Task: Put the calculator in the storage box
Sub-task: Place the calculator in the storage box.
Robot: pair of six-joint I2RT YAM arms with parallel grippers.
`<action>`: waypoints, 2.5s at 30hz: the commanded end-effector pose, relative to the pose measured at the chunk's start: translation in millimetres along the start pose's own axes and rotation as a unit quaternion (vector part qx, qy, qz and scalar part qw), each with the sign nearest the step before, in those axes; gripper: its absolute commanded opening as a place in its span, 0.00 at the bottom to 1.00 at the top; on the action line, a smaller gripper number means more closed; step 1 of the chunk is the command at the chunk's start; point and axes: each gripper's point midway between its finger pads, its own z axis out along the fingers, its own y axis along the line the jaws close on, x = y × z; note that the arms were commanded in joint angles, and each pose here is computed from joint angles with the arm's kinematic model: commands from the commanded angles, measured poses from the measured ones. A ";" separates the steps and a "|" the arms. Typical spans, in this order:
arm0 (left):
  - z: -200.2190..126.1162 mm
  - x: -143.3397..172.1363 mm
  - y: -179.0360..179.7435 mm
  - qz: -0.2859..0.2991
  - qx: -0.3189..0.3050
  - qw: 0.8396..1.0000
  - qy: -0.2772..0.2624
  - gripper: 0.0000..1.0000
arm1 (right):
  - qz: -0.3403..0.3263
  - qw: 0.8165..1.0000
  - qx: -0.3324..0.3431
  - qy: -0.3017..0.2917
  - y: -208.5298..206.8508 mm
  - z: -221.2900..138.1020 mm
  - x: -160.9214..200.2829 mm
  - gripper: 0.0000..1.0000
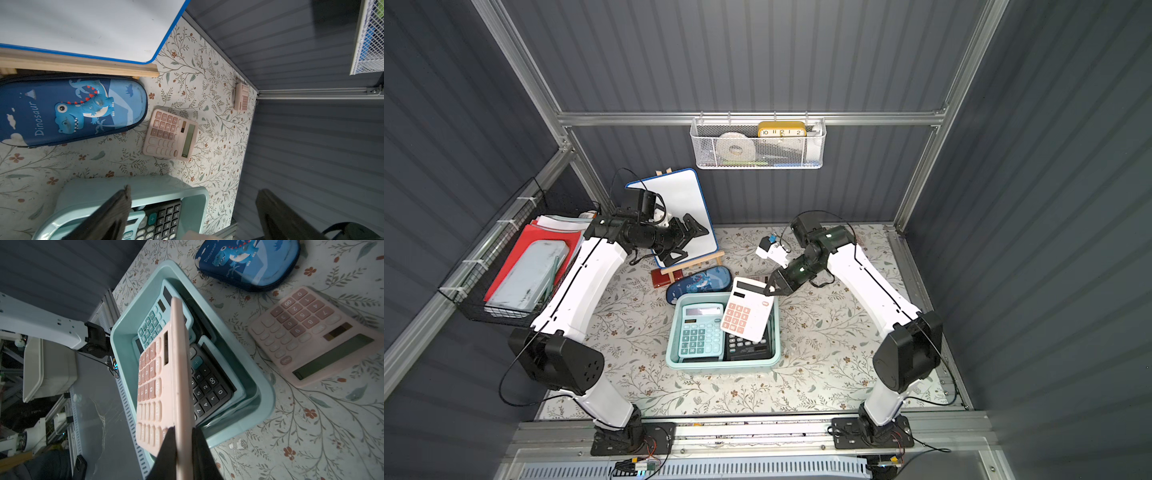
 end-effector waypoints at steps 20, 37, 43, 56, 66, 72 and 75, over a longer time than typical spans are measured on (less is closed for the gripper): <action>-3.4 5.4 9.7 0.010 0.002 1.000 -0.004 0.99 | -0.129 0.985 0.006 0.111 -11.0 45.0 10.5 0.00; 3.8 2.2 9.3 0.008 0.007 1.000 -0.001 0.99 | -0.106 0.988 0.040 0.107 -32.8 56.8 1.1 0.12; 4.1 3.8 11.7 0.006 0.004 1.000 0.000 0.99 | -0.113 0.988 0.053 0.096 -33.3 52.0 -5.7 0.24; -10.2 8.9 46.4 0.004 -0.074 0.997 -0.006 0.99 | -0.111 0.987 0.111 0.034 -33.6 29.0 -29.0 0.56; -25.0 38.1 85.8 -0.028 -0.141 0.989 0.021 0.99 | 0.013 0.990 0.099 -0.096 -29.5 0.3 -47.6 0.99; -27.4 62.3 104.6 -0.055 -0.159 0.985 0.043 0.99 | 0.138 0.972 0.116 -0.152 -38.6 -14.7 -39.6 0.99; -22.3 73.5 111.8 -0.068 -0.162 0.982 0.065 0.99 | 0.199 0.962 0.116 -0.149 -45.0 -20.5 -25.8 0.99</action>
